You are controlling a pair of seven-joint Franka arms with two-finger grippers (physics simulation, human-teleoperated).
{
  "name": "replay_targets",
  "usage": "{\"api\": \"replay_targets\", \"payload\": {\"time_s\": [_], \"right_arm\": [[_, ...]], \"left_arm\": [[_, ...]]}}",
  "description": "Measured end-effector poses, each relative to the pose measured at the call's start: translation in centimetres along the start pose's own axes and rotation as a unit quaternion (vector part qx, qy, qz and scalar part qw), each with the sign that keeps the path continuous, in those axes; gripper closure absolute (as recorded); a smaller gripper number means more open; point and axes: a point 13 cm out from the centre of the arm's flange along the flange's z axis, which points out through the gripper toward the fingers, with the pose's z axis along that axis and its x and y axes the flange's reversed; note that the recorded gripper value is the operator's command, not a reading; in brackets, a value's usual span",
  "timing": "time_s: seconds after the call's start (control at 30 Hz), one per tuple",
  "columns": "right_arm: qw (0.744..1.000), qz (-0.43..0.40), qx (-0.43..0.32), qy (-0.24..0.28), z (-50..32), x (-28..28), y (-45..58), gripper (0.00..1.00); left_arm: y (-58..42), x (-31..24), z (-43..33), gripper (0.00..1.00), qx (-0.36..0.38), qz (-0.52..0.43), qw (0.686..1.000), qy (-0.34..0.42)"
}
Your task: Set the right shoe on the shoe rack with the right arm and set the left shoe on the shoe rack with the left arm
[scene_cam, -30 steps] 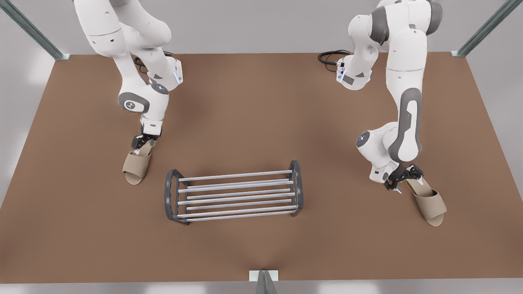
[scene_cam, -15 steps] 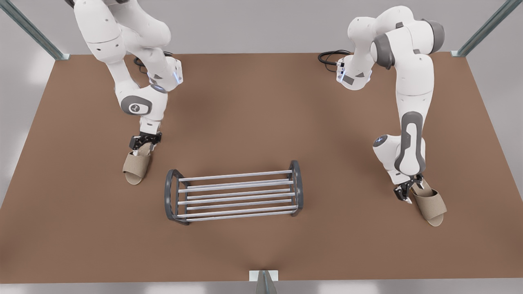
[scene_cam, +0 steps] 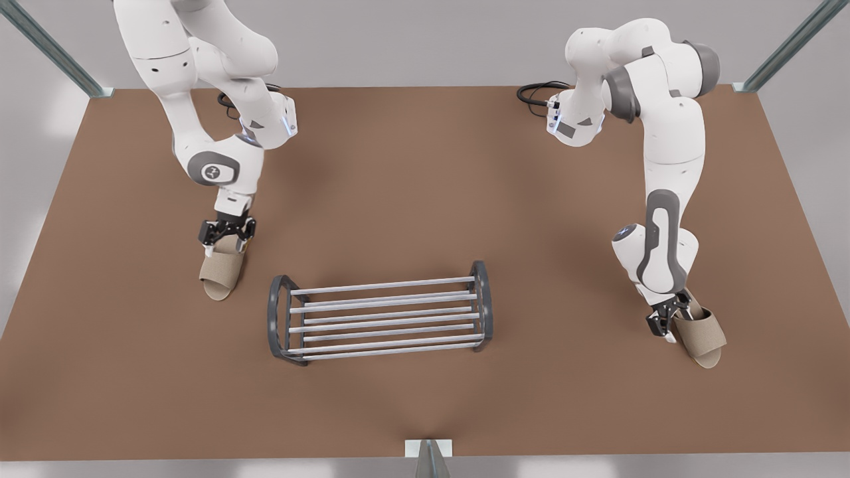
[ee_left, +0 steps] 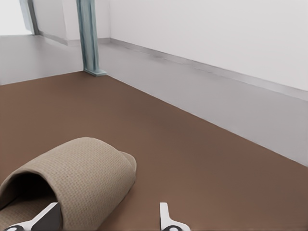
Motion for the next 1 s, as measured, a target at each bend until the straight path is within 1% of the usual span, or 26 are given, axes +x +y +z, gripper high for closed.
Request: {"api": "replay_targets", "payload": {"time_s": [0.2,0.4,0.6,0.73,0.77,0.8,0.83,0.87,0.9,1.0], "right_arm": [[0.999,0.022,0.002,0.026,1.3,3.4,-1.0,0.00],[1.000,0.016,0.001,0.018,3.0,2.1,-1.0,0.00],[0.999,0.018,0.000,0.029,4.6,3.6,-1.4,0.00],[0.999,0.018,-0.002,0.031,5.9,3.5,-1.3,0.00],[0.999,0.018,-0.003,0.032,6.2,3.5,-1.2,0.15],[0.999,0.020,-0.004,0.034,6.4,3.7,-1.2,0.22],[0.999,0.021,-0.004,0.035,6.6,3.7,-1.2,0.28],[0.999,0.022,-0.004,0.036,6.7,3.8,-1.2,0.34],[0.999,0.023,-0.004,0.037,6.9,3.9,-1.2,0.39],[0.999,0.024,-0.006,0.039,7.4,4.0,-1.0,0.48]], "left_arm": [[1.2,0.7,0.4,0.00,-0.007,0.010,1.000,0.003],[2.2,0.1,1.4,0.00,-0.012,0.011,1.000,-0.003],[1.5,-0.6,3.0,0.00,-0.007,0.016,1.000,-0.015],[2.2,-0.7,4.1,0.00,-0.011,0.017,1.000,-0.017],[2.3,-0.7,4.2,0.01,-0.012,0.017,1.000,-0.017],[2.4,-0.9,4.4,0.05,-0.012,0.016,1.000,-0.018],[2.5,-1.0,4.4,0.10,-0.013,0.015,1.000,-0.018],[2.5,-1.0,4.5,0.18,-0.013,0.015,1.000,-0.018],[2.5,-1.0,4.5,0.27,-0.013,0.015,1.000,-0.018],[2.5,-0.7,4.4,0.46,-0.013,0.015,1.000,-0.016]]}}
